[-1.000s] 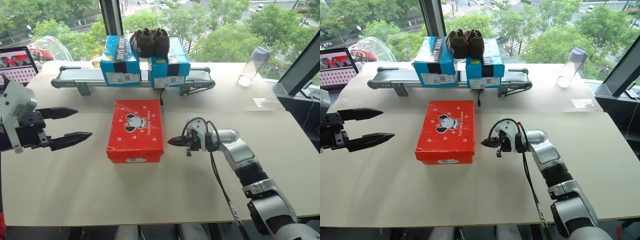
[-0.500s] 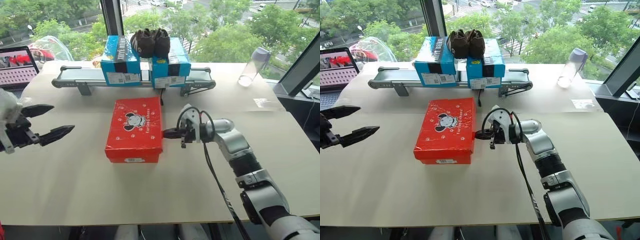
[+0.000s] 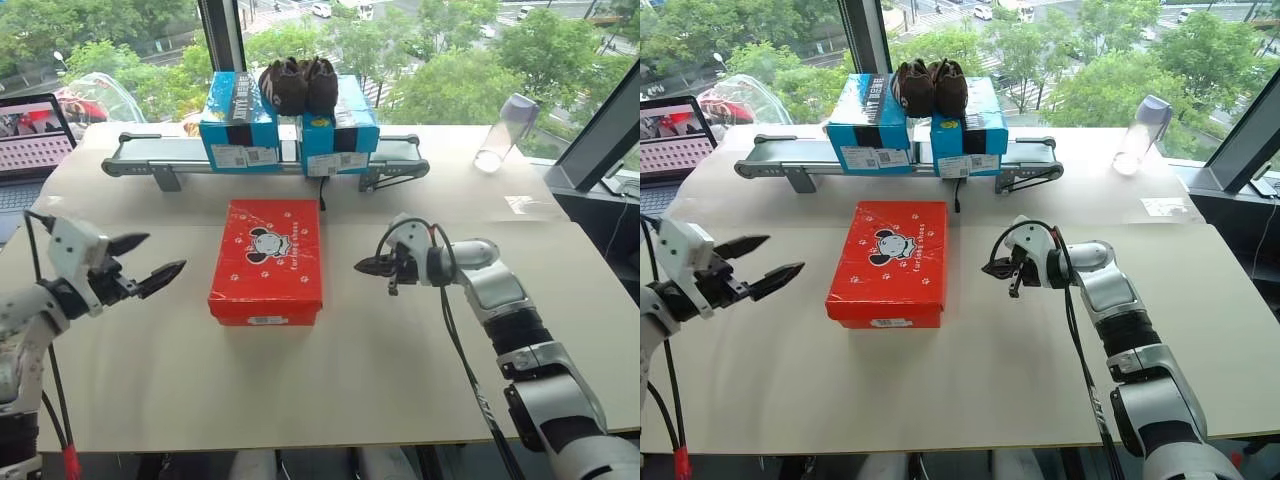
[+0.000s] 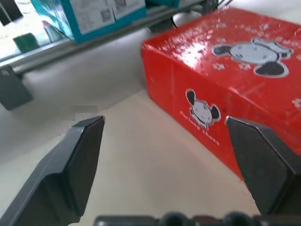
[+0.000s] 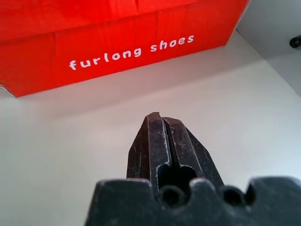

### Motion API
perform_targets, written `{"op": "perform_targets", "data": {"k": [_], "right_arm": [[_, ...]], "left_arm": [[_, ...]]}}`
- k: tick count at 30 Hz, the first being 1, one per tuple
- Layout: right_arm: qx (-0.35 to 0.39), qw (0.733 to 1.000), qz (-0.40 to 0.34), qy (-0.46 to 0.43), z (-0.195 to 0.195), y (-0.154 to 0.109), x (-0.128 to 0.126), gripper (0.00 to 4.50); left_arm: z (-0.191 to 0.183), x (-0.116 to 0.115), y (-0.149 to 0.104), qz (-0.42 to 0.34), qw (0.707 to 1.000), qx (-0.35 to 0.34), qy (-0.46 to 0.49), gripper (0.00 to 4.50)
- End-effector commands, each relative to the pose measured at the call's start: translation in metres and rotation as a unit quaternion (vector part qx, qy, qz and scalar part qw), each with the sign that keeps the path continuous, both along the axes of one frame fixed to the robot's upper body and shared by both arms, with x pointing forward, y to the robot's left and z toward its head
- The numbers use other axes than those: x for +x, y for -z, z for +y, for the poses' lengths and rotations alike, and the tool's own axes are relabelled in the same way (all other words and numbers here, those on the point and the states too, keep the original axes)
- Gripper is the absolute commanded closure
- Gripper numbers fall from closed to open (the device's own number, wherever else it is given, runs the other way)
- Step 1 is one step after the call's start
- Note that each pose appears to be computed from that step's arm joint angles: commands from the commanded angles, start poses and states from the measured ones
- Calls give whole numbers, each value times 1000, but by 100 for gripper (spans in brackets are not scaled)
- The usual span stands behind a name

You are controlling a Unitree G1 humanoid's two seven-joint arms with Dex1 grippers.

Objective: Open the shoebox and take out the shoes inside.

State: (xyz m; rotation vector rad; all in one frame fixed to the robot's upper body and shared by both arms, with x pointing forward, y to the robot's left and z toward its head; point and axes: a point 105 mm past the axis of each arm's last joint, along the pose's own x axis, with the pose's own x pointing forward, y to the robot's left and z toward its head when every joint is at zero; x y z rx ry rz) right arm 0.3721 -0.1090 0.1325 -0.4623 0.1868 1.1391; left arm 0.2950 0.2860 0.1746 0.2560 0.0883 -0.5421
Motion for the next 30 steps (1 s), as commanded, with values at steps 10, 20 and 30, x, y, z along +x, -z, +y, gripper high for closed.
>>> {"op": "perform_targets", "data": {"k": [10,20,30], "right_arm": [[7,999,-27,28,-15,-8,1,450],[64,998,-23,-2,37,-7,-5,450],[86,996,15,-36,71,9,-35,450]], "left_arm": [[-8,20,16,-8,998,57,27,448],[-52,47,47,-18,995,75,60,448],[-93,38,64,-9,992,49,118,448]]}}
